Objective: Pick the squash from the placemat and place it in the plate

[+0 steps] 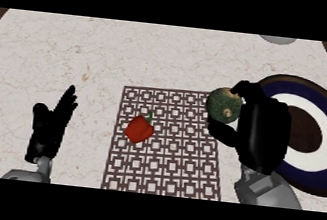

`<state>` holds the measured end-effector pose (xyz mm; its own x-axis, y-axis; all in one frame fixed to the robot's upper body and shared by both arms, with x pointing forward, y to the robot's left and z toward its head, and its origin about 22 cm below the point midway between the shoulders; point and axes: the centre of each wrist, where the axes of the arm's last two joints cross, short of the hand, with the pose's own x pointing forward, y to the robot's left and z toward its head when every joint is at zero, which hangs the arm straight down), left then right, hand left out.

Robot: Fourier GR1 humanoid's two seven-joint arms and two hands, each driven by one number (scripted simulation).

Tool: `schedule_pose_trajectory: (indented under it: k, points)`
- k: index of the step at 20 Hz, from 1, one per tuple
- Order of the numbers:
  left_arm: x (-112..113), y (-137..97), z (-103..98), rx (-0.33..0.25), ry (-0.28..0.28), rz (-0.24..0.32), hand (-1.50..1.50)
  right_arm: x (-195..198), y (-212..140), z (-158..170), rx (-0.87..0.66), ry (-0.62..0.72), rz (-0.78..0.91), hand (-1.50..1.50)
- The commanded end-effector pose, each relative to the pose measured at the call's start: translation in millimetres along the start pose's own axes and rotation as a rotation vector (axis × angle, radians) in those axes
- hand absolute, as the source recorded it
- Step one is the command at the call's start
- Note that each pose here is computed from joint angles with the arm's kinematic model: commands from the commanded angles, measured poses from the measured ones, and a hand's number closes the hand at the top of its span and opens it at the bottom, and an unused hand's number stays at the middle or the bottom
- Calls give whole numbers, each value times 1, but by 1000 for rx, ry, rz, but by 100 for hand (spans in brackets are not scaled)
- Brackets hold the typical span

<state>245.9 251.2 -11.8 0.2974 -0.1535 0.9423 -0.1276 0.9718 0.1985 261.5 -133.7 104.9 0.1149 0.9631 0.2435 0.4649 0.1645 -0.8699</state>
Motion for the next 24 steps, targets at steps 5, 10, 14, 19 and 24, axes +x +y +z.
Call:
schedule_pose_trajectory:
  k: [5, 10, 14, 19, 24]
  points:
    - [2, 8, -9, -12, -18, 3, 0, -40, -39, -24, -100, 181, 19, 150]
    - [-9, -2, 2, -9, 5, 7, 0, -72, -30, -51, -60, 245, 6, 150]
    - [3, -6, -5, -5, -15, -8, 0, -121, -10, -59, -44, 255, 31, 150]
    - [10, 1, 0, -7, -21, -10, 0, -150, -19, -67, 45, 310, 75, 150]
    - [8, 16, -11, -31, -10, -2, 0, -173, 9, -83, 234, 358, 27, 150]
